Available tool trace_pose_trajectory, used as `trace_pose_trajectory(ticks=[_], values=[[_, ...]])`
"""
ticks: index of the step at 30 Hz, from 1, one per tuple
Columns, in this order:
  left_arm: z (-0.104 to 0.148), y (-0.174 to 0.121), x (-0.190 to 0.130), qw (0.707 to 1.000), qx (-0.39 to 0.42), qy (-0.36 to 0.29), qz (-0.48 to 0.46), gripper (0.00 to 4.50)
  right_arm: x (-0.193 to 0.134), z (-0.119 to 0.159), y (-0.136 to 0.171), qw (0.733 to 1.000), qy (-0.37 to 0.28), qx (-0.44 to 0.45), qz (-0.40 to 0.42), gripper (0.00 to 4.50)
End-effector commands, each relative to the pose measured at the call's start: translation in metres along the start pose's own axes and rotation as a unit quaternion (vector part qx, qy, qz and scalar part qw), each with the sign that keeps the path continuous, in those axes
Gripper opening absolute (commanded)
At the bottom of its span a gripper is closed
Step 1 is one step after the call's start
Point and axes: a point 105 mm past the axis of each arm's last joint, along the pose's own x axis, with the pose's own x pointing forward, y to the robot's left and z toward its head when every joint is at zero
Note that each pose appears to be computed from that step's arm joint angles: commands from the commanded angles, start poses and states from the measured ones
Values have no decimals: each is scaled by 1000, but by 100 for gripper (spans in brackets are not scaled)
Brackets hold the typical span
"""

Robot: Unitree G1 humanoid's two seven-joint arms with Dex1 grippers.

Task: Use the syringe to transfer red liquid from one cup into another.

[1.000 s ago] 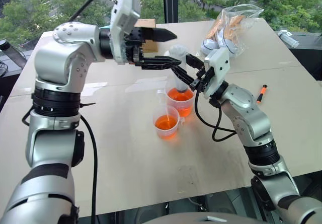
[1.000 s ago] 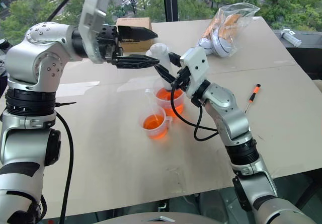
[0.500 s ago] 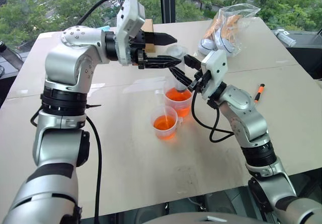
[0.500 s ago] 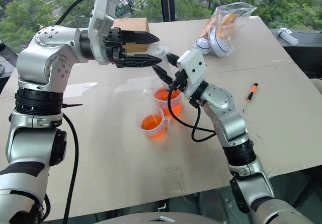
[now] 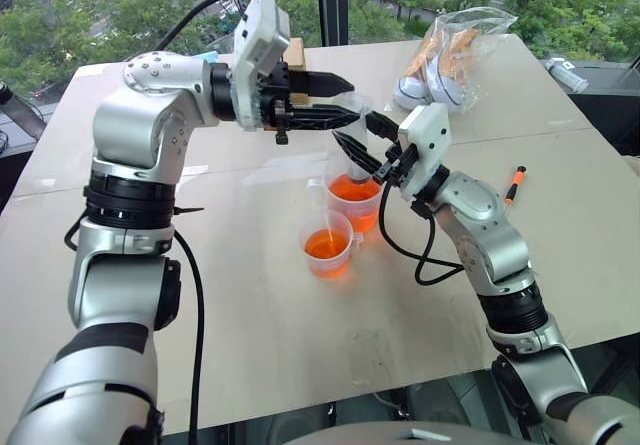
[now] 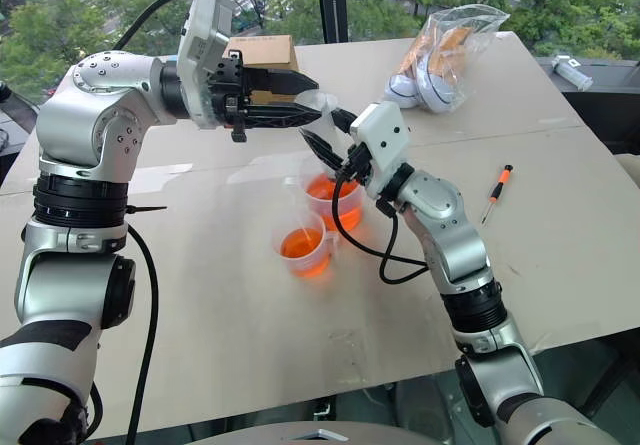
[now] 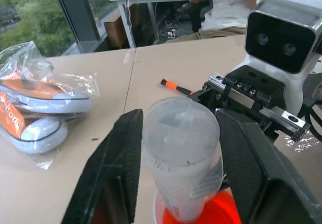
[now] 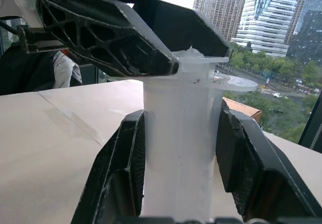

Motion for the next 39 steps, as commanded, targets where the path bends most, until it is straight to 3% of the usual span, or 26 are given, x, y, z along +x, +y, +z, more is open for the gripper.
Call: trace_pose_trajectory(ticks=[1,24,25,26,39], values=[[12,1,-6,1000,18,-12,7,227,1,10,3,1000,-21,-9,7,157],[0,5,-9,999,-23,-12,29,227,2,9,5,1000,-17,-9,12,157],[-1,5,-10,999,-24,-11,28,170,2,9,5,1000,-17,-9,12,157],[-1,5,-10,999,-25,-10,27,144,3,9,5,1000,-17,-9,12,157],[12,11,-9,999,5,-5,31,140,-3,-6,1,999,16,27,-4,157]])
